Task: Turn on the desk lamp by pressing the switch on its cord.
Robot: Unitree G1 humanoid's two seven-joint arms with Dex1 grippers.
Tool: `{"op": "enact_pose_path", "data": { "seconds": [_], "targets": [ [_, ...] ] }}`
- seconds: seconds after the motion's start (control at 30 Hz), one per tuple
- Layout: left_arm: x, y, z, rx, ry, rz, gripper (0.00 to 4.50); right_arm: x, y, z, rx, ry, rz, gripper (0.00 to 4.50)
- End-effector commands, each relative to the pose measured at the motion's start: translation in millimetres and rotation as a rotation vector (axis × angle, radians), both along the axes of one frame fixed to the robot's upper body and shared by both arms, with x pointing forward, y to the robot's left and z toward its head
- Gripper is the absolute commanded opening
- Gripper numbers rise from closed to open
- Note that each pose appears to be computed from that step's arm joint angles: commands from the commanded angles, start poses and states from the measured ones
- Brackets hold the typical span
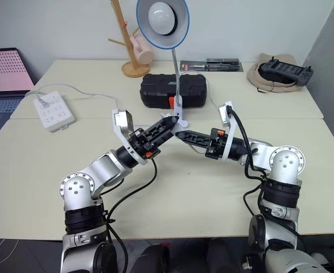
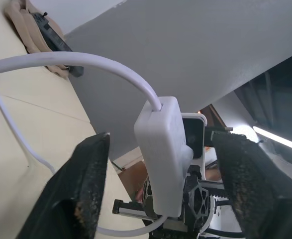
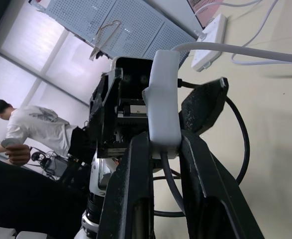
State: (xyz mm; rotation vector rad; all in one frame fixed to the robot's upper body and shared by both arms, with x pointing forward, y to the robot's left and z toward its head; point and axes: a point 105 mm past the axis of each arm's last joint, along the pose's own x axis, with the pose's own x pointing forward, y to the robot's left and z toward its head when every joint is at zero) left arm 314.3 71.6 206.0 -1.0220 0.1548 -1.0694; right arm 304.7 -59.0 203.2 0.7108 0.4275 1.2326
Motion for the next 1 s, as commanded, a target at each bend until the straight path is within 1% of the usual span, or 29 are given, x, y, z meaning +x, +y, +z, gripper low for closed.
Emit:
{"op": "enact_pose_path", "data": {
  "seconds": [0.03, 0.07, 0.13, 0.23, 0.3, 0.43, 0.57, 0.7, 0.73, 1.0],
  "targets": [
    [-2, 4, 9, -0.028, -0.028, 0.004, 2.32, -3, -2, 11, 0.022, -0.049, 0.002, 0.36],
    [-2, 5, 9, -0.028, -0.028, 0.007, 2.06, -3, -3, 11, 0.022, -0.048, -0.001, 0.36],
    [-2, 6, 9, -0.027, -0.028, 0.008, 1.77, -2, -3, 11, 0.024, -0.046, -0.004, 0.36],
    [-4, 5, 8, -0.021, -0.033, 0.004, 1.17, -1, -4, 11, 0.027, -0.047, -0.007, 0.36],
    [-4, 4, 9, -0.022, -0.035, 0.000, 0.86, -1, -3, 13, 0.033, -0.050, -0.007, 0.36],
    [-4, 3, 9, -0.017, -0.040, -0.006, 0.67, -1, -2, 16, 0.038, -0.055, -0.003, 0.36],
    [-2, 3, 7, -0.003, -0.032, 0.003, 0.63, -1, -1, 16, 0.037, -0.058, -0.003, 0.36],
    [2, 6, 3, 0.060, -0.060, 0.040, 0.63, -1, -1, 15, 0.023, -0.064, -0.005, 0.36],
    [0, 7, 3, 0.054, -0.066, 0.029, 0.98, -1, -1, 15, 0.019, -0.065, -0.007, 0.36],
    [-5, 23, 7, 0.046, -0.071, 0.018, 2.62, 5, 1, 13, -0.009, -0.074, -0.011, 0.36]
  ]
}}
